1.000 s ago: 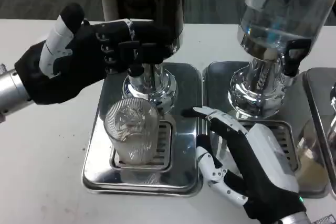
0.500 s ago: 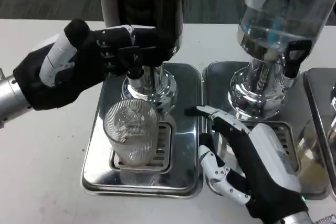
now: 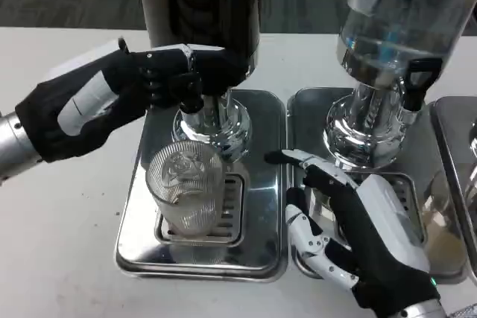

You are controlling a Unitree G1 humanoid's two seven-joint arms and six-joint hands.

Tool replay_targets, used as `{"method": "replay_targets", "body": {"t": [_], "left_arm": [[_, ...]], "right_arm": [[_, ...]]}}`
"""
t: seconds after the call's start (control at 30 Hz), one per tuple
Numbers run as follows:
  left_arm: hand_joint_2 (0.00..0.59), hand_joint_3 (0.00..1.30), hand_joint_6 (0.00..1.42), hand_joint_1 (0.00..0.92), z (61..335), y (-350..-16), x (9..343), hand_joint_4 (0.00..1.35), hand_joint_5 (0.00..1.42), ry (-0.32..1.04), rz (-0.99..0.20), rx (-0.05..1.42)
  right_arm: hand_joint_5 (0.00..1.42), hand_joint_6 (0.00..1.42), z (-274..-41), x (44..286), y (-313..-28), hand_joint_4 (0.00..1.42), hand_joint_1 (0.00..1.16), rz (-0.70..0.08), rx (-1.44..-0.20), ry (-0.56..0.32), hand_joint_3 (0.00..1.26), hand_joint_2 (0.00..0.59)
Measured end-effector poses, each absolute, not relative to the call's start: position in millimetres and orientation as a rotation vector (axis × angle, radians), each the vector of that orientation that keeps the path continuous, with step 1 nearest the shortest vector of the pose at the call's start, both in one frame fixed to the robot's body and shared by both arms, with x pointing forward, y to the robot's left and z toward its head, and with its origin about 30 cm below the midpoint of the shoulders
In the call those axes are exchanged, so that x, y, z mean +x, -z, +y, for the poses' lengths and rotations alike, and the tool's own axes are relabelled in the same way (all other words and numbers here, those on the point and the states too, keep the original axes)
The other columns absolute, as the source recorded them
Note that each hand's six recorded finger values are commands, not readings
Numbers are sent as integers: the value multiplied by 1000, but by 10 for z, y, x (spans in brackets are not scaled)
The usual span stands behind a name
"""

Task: Grasp the cup under the faucet to collect the drink, then remove the cup.

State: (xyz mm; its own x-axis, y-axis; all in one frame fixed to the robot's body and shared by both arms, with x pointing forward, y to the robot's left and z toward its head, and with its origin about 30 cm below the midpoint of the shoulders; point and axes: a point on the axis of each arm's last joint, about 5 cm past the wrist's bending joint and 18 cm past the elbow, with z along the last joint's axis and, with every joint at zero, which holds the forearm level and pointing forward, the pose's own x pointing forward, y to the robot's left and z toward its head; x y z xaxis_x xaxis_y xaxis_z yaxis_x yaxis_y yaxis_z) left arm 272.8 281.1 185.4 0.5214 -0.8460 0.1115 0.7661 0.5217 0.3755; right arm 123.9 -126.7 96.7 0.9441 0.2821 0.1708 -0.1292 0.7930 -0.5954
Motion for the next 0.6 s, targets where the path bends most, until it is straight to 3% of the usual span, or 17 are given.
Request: {"method": "replay_targets", "body": {"t": [0.6], "left_arm": [[35,250,106,0,2799,-1867,2666,141,121,957,-362,418]], "right_arm": [[173,286,-1277,1264,-982,201,349,-262,-621,-234,295,586]]}}
